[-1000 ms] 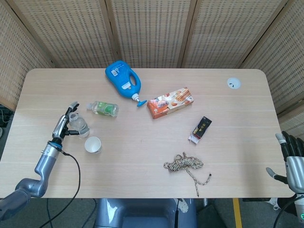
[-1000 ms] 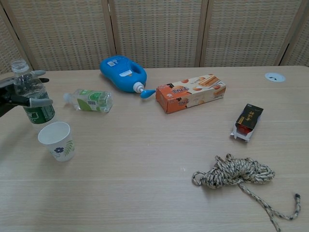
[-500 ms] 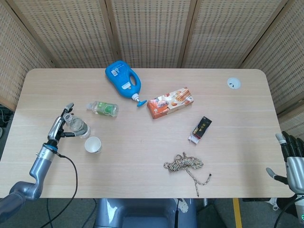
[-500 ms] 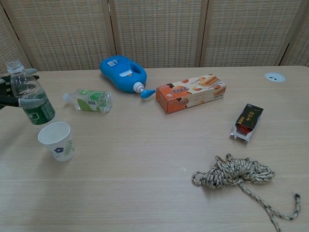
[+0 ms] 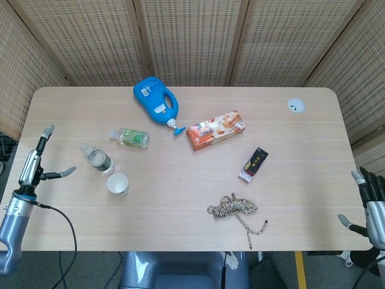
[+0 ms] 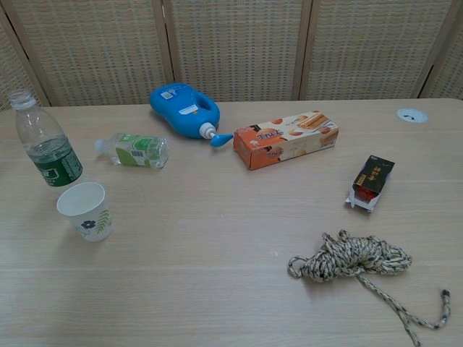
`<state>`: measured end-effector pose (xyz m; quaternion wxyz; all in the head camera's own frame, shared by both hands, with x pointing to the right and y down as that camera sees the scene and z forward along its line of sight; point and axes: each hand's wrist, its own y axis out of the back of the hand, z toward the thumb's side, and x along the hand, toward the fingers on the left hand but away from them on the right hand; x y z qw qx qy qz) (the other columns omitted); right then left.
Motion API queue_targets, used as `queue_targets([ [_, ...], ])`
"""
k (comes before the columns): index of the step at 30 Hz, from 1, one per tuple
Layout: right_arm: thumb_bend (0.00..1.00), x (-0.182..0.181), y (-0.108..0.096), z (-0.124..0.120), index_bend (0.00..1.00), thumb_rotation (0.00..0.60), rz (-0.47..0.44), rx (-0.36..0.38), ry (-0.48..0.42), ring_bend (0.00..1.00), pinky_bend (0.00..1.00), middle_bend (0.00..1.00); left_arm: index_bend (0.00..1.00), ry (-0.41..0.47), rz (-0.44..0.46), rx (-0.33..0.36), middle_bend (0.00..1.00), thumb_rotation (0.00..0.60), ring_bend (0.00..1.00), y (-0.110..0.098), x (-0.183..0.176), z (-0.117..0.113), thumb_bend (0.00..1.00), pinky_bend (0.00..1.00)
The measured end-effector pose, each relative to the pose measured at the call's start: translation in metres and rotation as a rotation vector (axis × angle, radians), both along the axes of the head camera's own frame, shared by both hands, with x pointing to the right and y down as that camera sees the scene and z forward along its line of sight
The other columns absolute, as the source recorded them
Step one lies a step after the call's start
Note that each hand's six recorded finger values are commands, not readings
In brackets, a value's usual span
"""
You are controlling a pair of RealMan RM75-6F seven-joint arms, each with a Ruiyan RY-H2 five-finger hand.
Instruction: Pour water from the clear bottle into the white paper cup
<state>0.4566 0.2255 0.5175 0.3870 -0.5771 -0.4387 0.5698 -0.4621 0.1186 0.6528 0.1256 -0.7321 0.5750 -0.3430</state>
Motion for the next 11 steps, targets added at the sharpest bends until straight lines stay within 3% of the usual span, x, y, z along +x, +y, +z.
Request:
queue_targets([
  [7, 0.00, 0.003, -0.001, -0.001, 0.00, 0.600, 0.007, 0.010, 0.003, 0.00, 0.00, 0.00, 0.00, -0.372, 0.034, 0.061, 0.00, 0.600, 0.00, 0.030, 0.000, -0.044, 0.12, 0.00],
  [11, 0.00, 0.004, -0.001, -0.003, 0.00, 0.600, 0.010, 0.018, -0.002, 0.00, 0.00, 0.00, 0.00, -0.521, 0.037, 0.054, 0.00, 0.600, 0.00, 0.051, 0.013, -0.071, 0.12, 0.00],
])
